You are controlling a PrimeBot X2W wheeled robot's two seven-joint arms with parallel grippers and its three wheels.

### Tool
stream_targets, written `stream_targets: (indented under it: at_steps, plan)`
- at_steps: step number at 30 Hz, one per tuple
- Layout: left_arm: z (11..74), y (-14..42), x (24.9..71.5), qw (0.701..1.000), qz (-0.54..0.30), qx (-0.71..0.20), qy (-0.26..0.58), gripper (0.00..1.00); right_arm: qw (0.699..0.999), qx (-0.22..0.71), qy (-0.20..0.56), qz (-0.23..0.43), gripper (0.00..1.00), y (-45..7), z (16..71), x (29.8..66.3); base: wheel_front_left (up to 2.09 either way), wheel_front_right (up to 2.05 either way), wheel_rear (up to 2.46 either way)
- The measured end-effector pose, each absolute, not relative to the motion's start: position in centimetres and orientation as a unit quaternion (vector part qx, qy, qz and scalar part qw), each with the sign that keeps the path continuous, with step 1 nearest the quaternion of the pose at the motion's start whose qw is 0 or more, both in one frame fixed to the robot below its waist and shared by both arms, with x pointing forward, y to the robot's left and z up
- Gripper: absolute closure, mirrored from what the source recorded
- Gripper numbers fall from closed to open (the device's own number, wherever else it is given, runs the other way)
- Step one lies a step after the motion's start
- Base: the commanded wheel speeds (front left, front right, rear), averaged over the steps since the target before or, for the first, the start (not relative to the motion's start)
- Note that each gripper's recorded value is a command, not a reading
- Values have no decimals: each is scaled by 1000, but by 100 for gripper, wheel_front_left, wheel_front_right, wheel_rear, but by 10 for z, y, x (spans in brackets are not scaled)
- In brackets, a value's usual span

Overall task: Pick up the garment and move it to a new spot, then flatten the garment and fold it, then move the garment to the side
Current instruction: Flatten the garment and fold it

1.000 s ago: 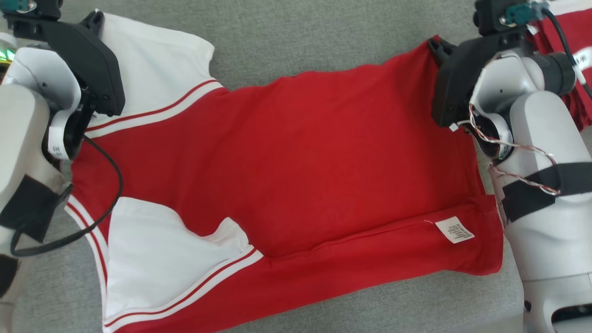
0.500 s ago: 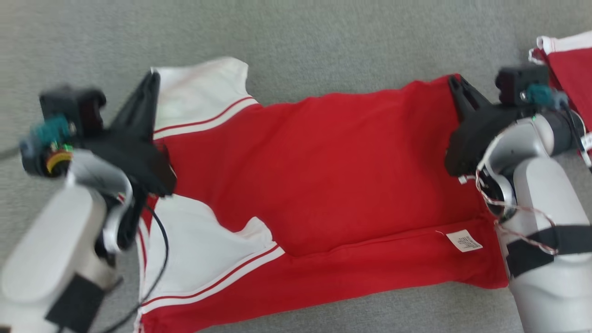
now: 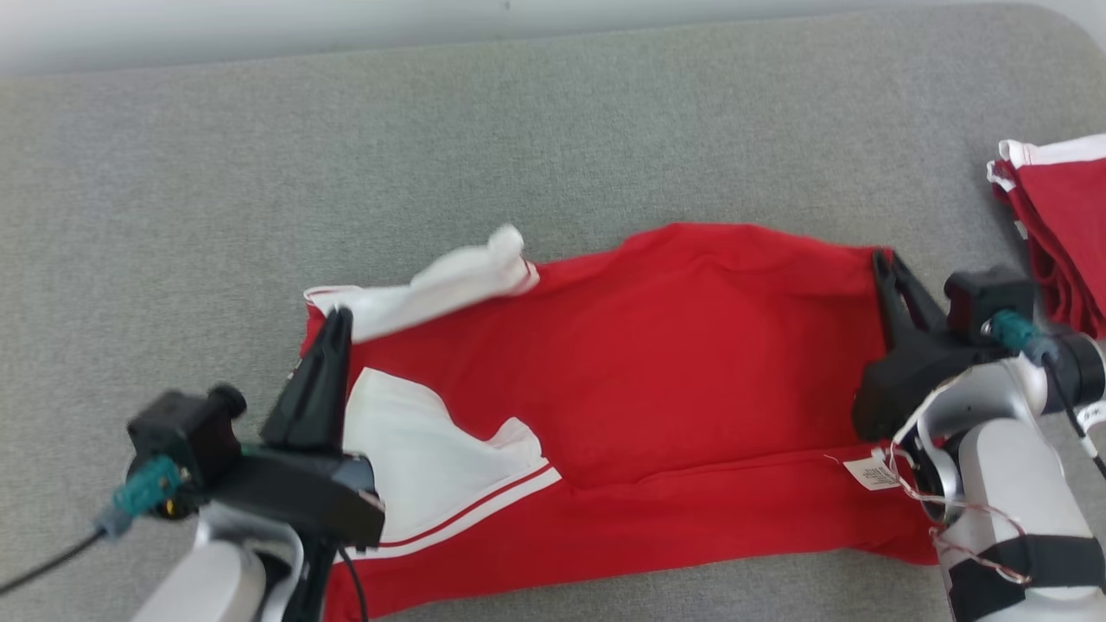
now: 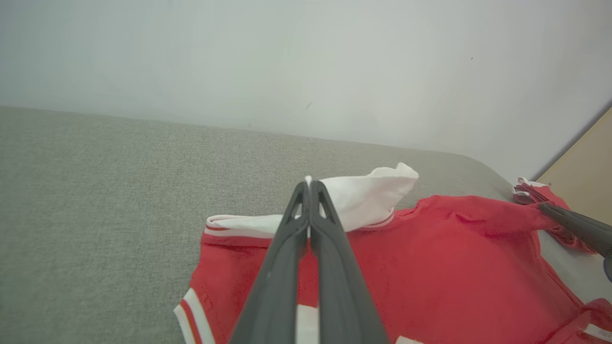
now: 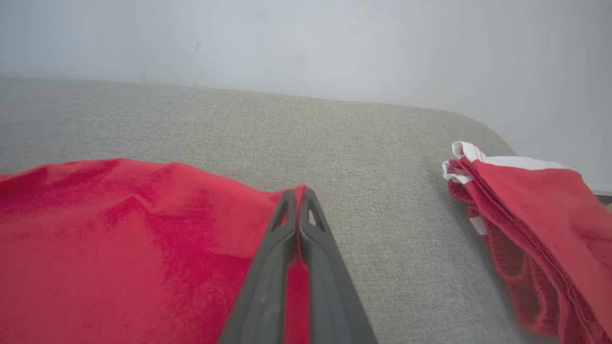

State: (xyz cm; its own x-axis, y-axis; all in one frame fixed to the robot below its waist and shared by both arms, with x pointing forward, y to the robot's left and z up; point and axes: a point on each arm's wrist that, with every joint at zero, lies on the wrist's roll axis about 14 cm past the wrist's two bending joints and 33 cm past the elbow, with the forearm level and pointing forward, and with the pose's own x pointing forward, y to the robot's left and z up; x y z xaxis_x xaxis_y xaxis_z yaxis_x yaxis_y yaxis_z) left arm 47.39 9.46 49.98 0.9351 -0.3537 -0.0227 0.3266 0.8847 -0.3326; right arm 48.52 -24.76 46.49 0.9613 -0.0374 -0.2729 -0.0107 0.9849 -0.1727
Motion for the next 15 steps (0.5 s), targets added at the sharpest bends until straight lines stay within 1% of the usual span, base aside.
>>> stream_targets:
  at_steps: [3, 4, 7, 11, 15]
  plan:
    - [497, 96, 464, 970, -171, -167, 48, 100, 985, -93, 146, -2, 100, -246, 460, 479, 0, 0, 0]
    - [492, 96, 453, 968, -168, -176, 58, 100, 983, -105, 152, 6, 100, -246, 458, 476, 0, 0, 0]
    - [487, 101, 439, 968, -150, -192, 67, 100, 979, -129, 158, 7, 100, -256, 459, 470, 0, 0, 0]
    - [488, 111, 428, 967, -130, -210, 65, 100, 978, -141, 151, 3, 100, -264, 468, 465, 0, 0, 0]
    - [485, 115, 419, 967, -121, -214, 72, 100, 975, -152, 163, 3, 100, -269, 466, 456, 0, 0, 0]
